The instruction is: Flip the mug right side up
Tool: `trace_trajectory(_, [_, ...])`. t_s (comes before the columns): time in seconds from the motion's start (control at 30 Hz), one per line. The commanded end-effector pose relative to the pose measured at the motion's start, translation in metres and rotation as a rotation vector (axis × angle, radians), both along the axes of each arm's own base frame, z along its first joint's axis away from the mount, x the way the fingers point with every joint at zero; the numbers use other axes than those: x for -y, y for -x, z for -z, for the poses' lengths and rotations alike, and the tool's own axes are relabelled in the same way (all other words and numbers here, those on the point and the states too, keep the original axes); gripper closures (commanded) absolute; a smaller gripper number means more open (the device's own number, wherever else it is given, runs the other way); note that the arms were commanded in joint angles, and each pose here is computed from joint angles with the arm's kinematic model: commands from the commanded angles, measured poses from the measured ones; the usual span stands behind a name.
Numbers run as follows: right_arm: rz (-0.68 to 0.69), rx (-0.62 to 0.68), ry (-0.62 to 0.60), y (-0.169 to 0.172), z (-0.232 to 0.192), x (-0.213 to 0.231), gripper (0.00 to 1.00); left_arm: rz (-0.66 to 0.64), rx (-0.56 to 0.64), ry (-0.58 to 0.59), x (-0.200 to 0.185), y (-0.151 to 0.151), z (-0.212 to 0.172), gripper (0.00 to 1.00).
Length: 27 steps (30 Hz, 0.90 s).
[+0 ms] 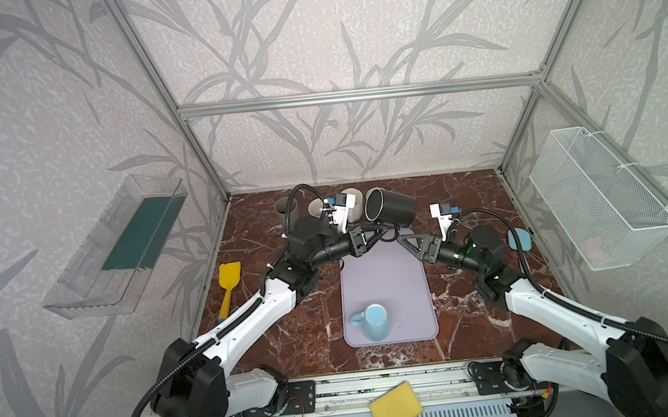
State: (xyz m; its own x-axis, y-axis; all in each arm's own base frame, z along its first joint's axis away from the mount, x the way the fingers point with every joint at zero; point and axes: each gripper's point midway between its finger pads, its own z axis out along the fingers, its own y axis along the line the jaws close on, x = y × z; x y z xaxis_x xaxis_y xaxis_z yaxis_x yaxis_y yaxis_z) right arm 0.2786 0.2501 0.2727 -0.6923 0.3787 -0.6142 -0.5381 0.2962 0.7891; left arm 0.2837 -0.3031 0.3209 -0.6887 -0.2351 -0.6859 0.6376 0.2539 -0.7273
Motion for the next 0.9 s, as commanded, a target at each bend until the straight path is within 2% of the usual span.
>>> trace_trajectory(0.0, [-0.023, 0.063, -0.052, 0.001, -0.025, -0.004, 0.44, 0.035, 0.150, 0.106, -0.002, 0.010, -0.046, 1.00])
trace_trajectory(0.43, [-0.052, 0.102, -0.123, 0.002, -0.048, -0.007, 0.50, 0.057, 0.158, 0.138, -0.003, 0.015, -0.051, 1.00])
trace_trajectory(0.87, [-0.095, 0.125, -0.220, 0.003, -0.071, -0.012, 0.62, 0.100, 0.171, 0.204, -0.001, 0.021, -0.060, 1.00])
